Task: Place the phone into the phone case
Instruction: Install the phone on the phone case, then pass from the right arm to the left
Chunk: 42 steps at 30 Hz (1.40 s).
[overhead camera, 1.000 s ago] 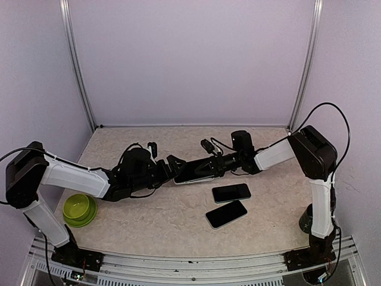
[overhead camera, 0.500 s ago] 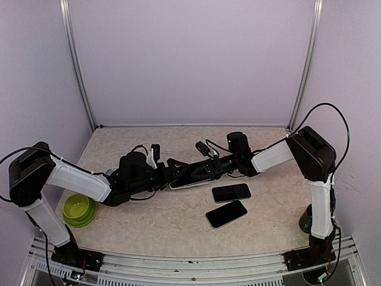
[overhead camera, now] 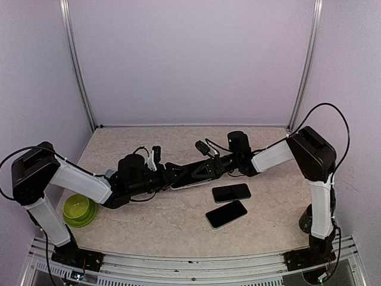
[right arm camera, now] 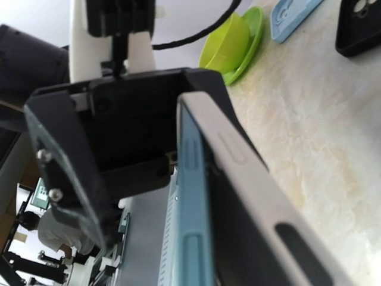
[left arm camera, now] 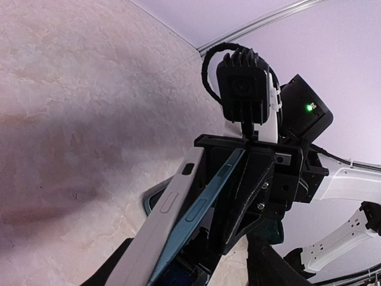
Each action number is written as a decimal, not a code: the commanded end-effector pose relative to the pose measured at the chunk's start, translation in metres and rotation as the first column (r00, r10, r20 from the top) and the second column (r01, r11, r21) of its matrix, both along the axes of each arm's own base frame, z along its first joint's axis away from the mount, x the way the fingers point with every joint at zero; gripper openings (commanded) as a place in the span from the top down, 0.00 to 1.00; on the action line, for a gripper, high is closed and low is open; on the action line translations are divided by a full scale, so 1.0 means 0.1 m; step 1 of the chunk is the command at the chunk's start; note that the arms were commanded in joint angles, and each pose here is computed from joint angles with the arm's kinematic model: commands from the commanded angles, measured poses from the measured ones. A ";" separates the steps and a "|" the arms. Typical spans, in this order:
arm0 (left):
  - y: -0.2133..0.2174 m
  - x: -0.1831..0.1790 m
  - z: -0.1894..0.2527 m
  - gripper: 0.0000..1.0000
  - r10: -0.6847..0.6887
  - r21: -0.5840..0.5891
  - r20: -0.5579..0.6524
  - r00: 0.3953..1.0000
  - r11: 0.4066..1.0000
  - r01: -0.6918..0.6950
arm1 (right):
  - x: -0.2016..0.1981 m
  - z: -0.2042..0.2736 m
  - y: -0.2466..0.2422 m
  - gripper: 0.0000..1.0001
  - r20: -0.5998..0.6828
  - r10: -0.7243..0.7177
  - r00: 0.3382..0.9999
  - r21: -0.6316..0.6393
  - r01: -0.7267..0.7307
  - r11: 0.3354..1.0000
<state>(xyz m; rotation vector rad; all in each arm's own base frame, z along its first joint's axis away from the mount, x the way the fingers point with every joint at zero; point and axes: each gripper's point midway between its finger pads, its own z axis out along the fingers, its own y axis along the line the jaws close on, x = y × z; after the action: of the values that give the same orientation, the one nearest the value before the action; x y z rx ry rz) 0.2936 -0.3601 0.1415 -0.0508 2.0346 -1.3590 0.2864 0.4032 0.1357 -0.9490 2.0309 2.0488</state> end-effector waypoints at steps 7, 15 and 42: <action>-0.11 -0.11 0.24 0.53 -0.077 -0.080 0.082 0.994 0.993 0.083 | 0.01 0.26 0.05 1.00 0.063 0.008 0.998 0.044 -0.011 0.999; -0.12 -0.15 0.26 0.65 -0.093 -0.102 0.091 0.991 0.989 0.102 | 0.02 0.22 0.05 1.00 0.055 0.002 0.998 0.035 -0.004 0.999; -0.10 -0.24 0.27 1.00 -0.124 -0.169 0.101 0.987 0.976 0.140 | 0.08 0.17 -0.05 0.95 0.051 -0.015 0.999 0.034 0.013 0.999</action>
<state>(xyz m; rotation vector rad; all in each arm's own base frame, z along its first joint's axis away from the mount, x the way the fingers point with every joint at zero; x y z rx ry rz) 0.2791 -0.3624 0.1468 0.0046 1.9510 -1.5035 0.2777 0.3968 0.1443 -1.0385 1.9781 2.1119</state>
